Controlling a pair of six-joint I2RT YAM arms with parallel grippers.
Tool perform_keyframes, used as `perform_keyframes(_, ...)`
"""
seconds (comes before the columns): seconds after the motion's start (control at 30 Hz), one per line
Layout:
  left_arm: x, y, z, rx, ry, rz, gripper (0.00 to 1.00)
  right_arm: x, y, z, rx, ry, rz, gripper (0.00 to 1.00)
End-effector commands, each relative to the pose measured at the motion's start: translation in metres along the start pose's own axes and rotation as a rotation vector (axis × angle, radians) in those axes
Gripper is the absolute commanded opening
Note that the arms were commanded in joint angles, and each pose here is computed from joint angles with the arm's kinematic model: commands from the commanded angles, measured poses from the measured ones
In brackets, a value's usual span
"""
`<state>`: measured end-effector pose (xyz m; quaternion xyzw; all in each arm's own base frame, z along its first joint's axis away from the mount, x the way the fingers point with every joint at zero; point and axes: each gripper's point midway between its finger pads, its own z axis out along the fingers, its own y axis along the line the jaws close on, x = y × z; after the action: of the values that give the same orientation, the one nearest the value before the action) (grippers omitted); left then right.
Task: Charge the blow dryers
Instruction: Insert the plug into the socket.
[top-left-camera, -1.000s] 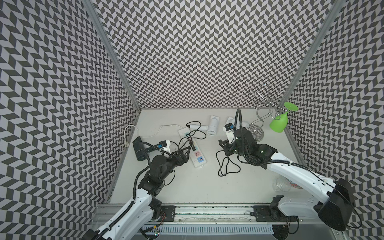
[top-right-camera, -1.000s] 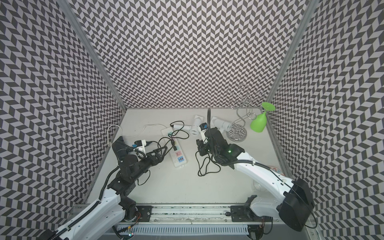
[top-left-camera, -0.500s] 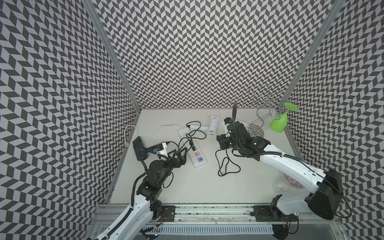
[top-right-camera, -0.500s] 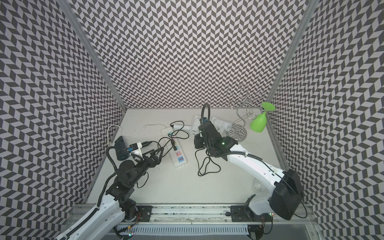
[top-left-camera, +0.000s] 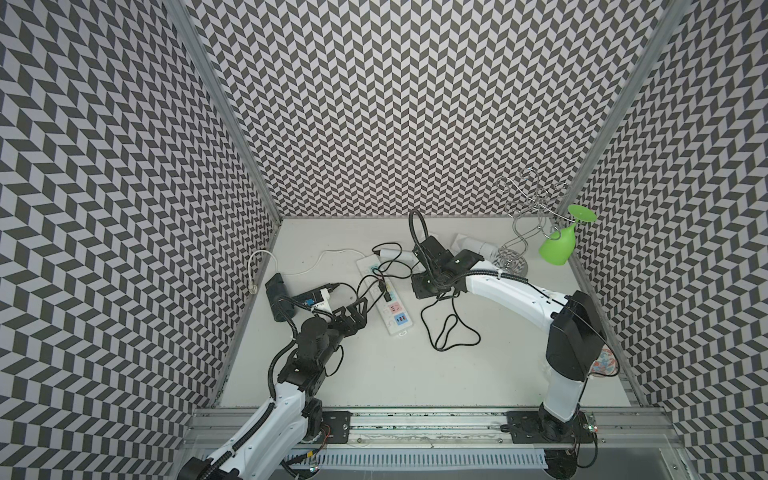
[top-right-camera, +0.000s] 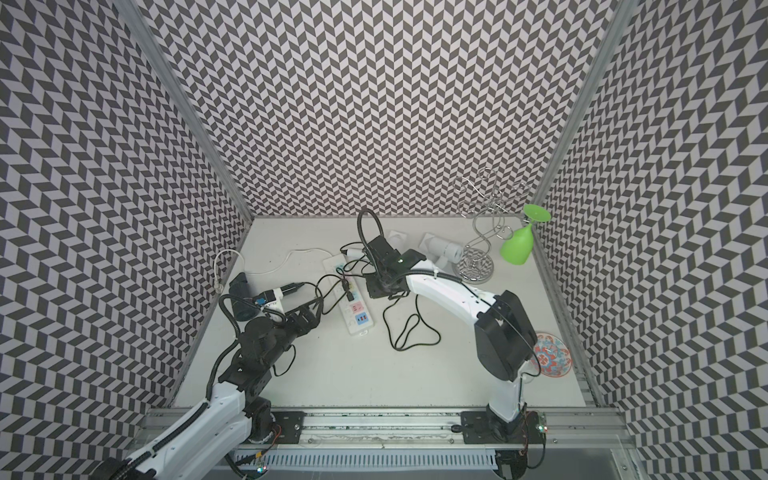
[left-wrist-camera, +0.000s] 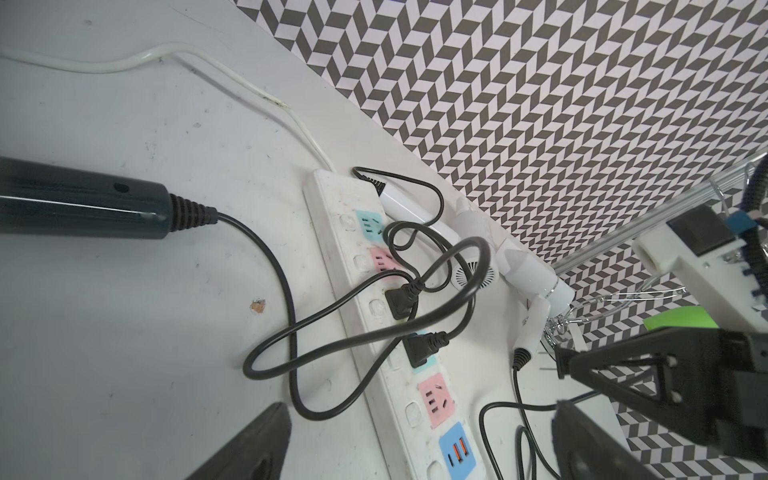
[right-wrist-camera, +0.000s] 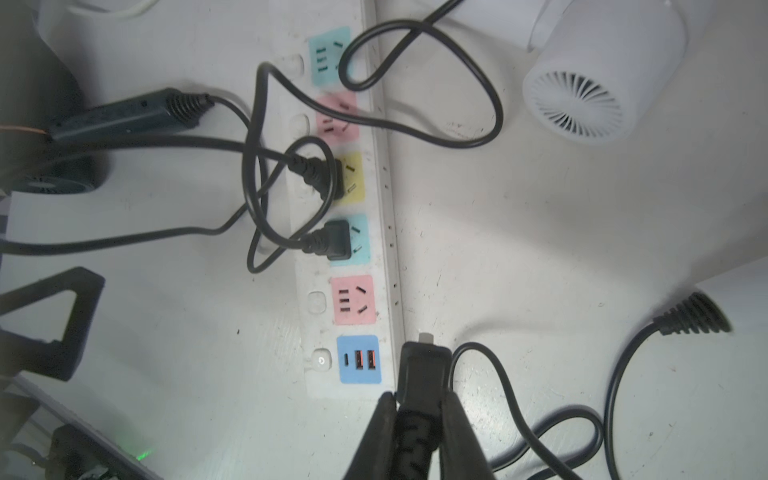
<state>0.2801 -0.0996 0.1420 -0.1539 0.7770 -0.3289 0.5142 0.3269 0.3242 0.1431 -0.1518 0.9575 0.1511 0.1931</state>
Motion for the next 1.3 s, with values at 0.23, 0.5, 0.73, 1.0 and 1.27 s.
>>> perform_keyframes(0.23,-0.006,0.008,0.0,0.014,-0.017,-0.044,0.99,0.014,0.023,0.017,-0.049,0.097,-0.048,0.0)
perform_keyframes(0.5,-0.007,0.012,-0.001,0.012,-0.021,-0.053,0.99,0.021,0.044,0.034,-0.044,0.146,-0.088,0.0)
perform_keyframes(0.73,-0.007,0.012,-0.001,0.014,-0.02,-0.056,0.99,0.03,0.062,0.051,-0.034,0.186,-0.12,0.0)
perform_keyframes(1.0,-0.007,0.011,-0.001,0.019,-0.017,-0.058,0.99,0.034,0.068,0.063,-0.012,0.204,-0.134,0.0)
perform_keyframes(1.27,-0.007,0.007,-0.002,0.035,-0.016,-0.059,0.99,0.031,0.062,0.073,0.034,0.205,-0.138,0.0)
